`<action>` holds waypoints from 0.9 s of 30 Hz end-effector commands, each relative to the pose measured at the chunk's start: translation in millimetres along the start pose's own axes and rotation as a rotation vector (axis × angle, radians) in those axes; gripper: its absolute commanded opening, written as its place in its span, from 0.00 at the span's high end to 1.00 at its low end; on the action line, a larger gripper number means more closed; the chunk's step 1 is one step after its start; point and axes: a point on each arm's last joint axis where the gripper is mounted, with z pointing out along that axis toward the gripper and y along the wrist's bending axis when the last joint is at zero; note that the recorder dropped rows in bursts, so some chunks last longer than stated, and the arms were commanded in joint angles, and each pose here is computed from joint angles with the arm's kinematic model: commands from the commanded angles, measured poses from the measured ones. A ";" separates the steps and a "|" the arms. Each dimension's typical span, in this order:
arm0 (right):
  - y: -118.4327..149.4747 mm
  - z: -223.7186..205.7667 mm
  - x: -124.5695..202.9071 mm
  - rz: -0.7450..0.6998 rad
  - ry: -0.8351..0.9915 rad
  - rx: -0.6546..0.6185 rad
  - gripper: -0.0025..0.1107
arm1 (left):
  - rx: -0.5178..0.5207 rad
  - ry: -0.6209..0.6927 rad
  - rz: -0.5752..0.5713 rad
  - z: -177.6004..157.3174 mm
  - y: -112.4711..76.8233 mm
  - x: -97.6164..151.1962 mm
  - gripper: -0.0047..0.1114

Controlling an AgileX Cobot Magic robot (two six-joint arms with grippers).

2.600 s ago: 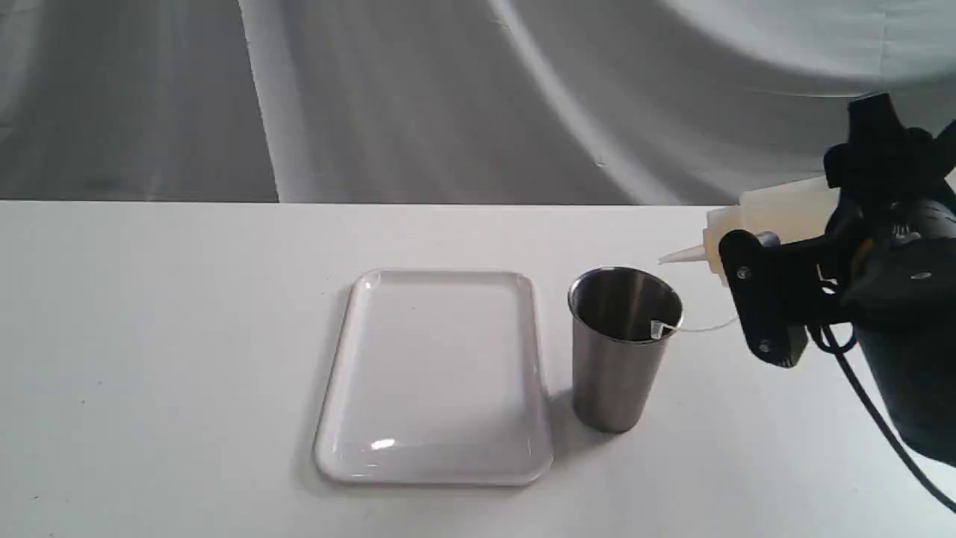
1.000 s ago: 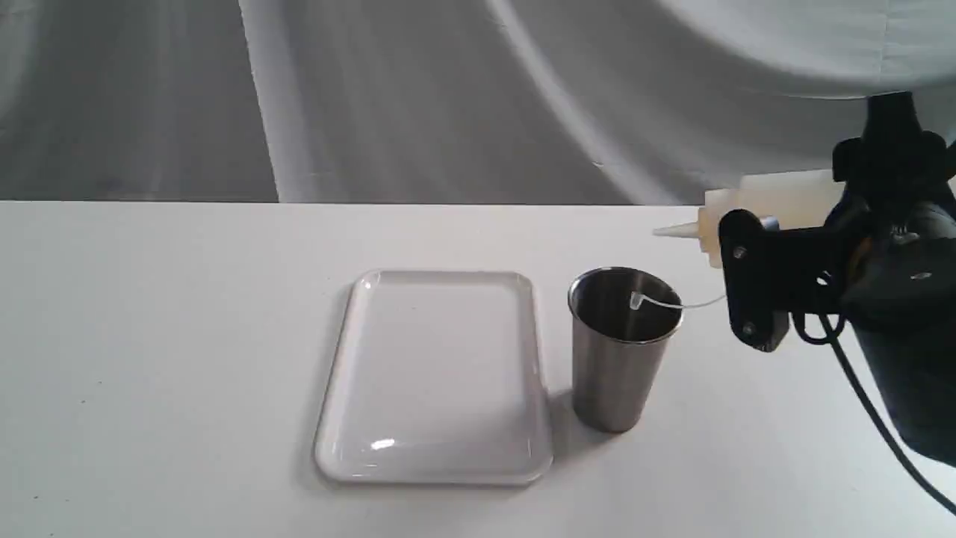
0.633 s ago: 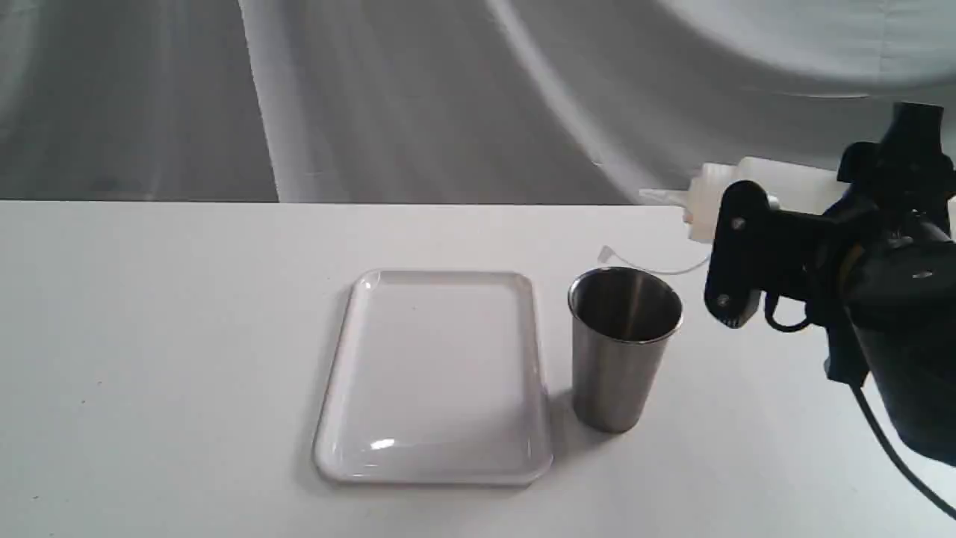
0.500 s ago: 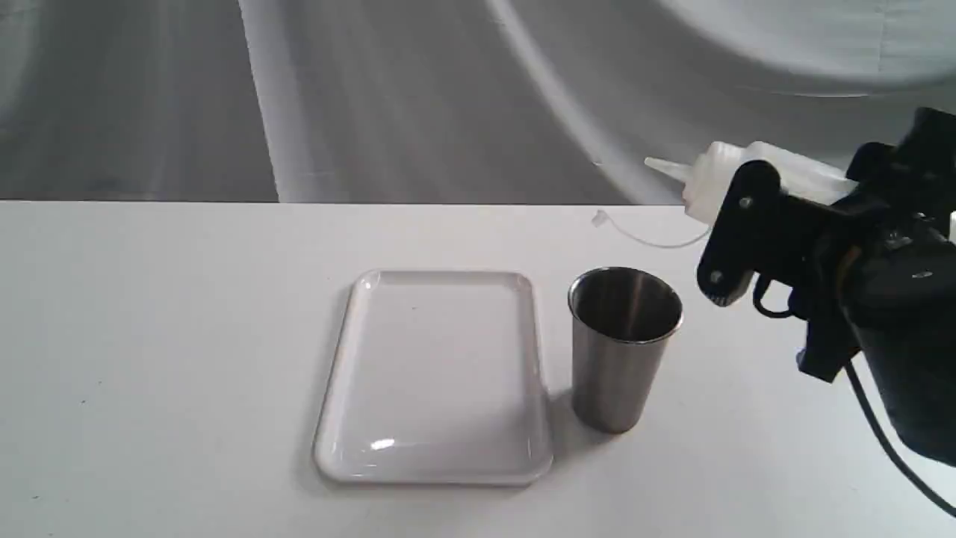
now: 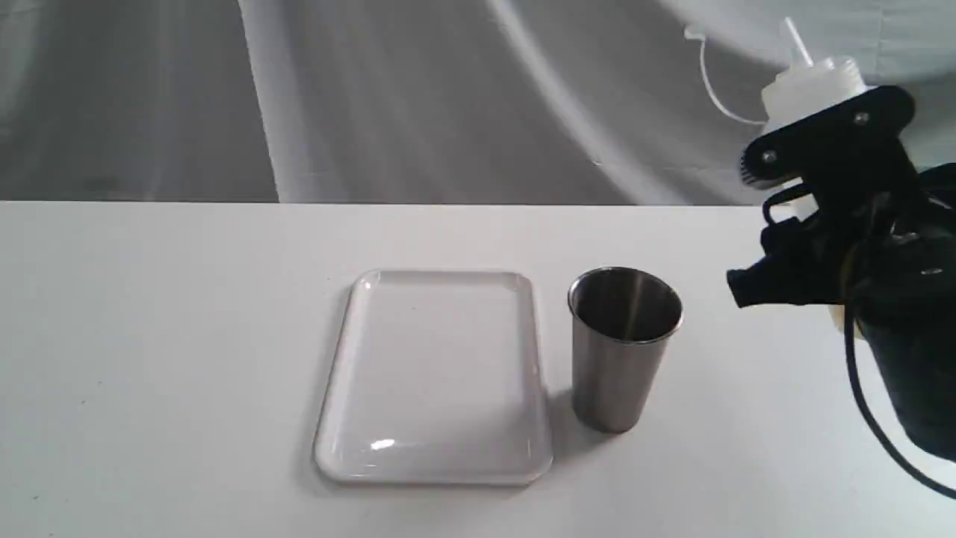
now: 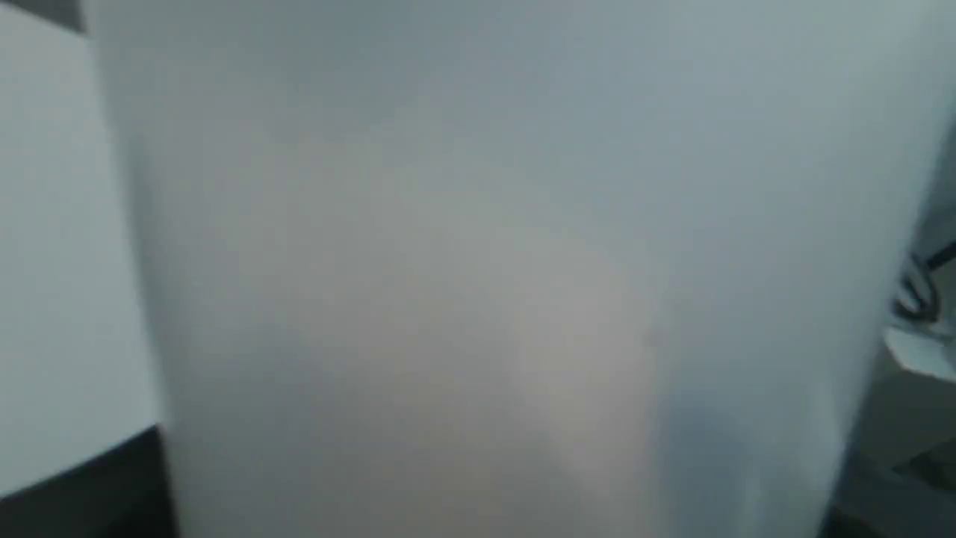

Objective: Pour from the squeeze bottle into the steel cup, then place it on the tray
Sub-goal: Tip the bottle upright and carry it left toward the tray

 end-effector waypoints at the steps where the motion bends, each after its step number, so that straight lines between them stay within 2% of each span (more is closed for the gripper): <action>1: -7.3 -5.1 -9.3 0.128 -0.056 0.001 0.98 | 0.000 -0.008 0.001 0.0 -0.1 0.6 0.89; 6: -7.1 -14.6 -15.6 0.233 -0.083 -0.042 0.98 | 0.000 -0.008 0.001 0.0 -0.1 0.6 0.89; 16: -4.2 -42.3 -34.9 0.274 -0.159 -0.203 0.98 | 0.000 -0.008 0.001 0.0 -0.1 0.6 0.89; 27: 6.2 -84.0 -83.6 0.221 -0.329 -0.404 0.98 | 0.000 -0.008 0.001 0.0 -0.1 0.6 0.89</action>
